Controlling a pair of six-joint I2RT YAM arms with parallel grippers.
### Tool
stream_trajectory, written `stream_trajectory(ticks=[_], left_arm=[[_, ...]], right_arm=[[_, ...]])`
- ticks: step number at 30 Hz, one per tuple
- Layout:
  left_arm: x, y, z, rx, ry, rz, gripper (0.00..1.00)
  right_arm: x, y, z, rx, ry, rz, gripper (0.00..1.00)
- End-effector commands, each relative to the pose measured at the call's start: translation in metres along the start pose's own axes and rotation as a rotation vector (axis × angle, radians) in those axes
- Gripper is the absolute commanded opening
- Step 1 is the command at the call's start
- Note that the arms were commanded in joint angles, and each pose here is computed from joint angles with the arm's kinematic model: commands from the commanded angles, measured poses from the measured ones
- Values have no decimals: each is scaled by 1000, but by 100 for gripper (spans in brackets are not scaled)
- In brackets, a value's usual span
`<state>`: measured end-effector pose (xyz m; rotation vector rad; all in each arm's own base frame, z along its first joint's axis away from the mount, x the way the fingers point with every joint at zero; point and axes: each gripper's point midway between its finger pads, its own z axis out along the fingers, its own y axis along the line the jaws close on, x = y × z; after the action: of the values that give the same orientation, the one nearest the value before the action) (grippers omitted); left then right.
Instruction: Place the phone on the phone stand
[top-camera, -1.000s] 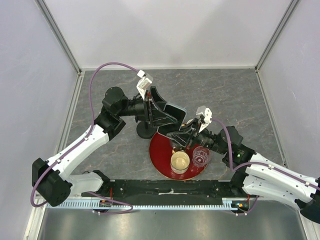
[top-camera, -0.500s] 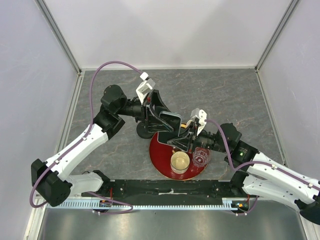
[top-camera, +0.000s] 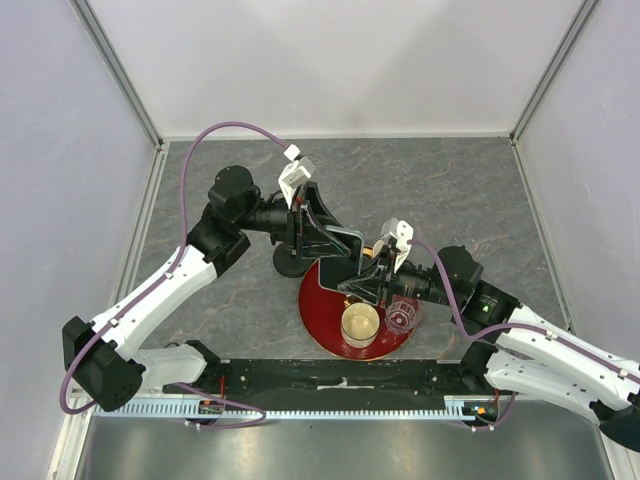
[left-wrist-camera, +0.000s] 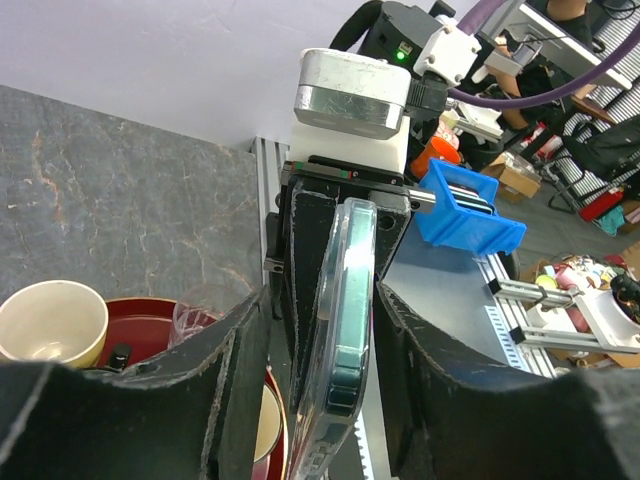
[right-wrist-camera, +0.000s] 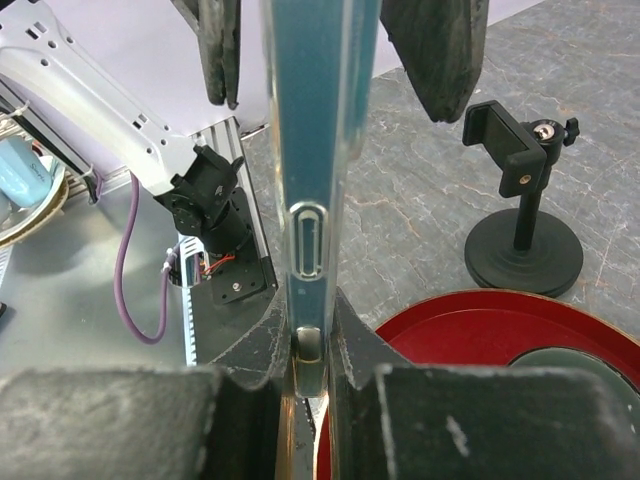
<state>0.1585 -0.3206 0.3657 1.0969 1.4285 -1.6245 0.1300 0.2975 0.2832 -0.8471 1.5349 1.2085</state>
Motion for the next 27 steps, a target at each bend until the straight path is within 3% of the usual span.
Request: stream_trajectory(ticks=[1,4,10,11,13,14,16,17,19,23,27], left_arm=[[-17,-9,0,3,-21,80,52],[-17,-10,0,5,-22,84,52],[-17,-13,3,31,-11,76,22],[-17,-13,3,35,-10,76,6],[-19,-10,3,10,-24,80,2],[-19,-7,3,-12,-35,78,2],[-25,9,-1,-134,-81,83,2],[-27,17,-4,-193,-97,81,2],[-37,41,-20,-398,-154,108,2],[-55,77,-76,-812,-282,153,2],[-68,87,-130,-1103,-375,187,2]], right_arm=[[-49,11,-6,-17,-139,-76,0],[-50,12,-6,-19,-145,-75,0],[-44,12,-2,-32,-121,-66,0],[-42,11,-1,-32,-116,-62,0],[-41,9,0,-22,-113,-55,0],[-41,7,1,-11,-114,-46,19],[-39,-2,0,41,-114,-33,45],[-38,-7,0,68,-112,-22,66],[-33,-34,-3,223,-107,11,82],[-25,-87,-22,552,-133,126,91],[-17,-96,-15,602,-146,253,93]])
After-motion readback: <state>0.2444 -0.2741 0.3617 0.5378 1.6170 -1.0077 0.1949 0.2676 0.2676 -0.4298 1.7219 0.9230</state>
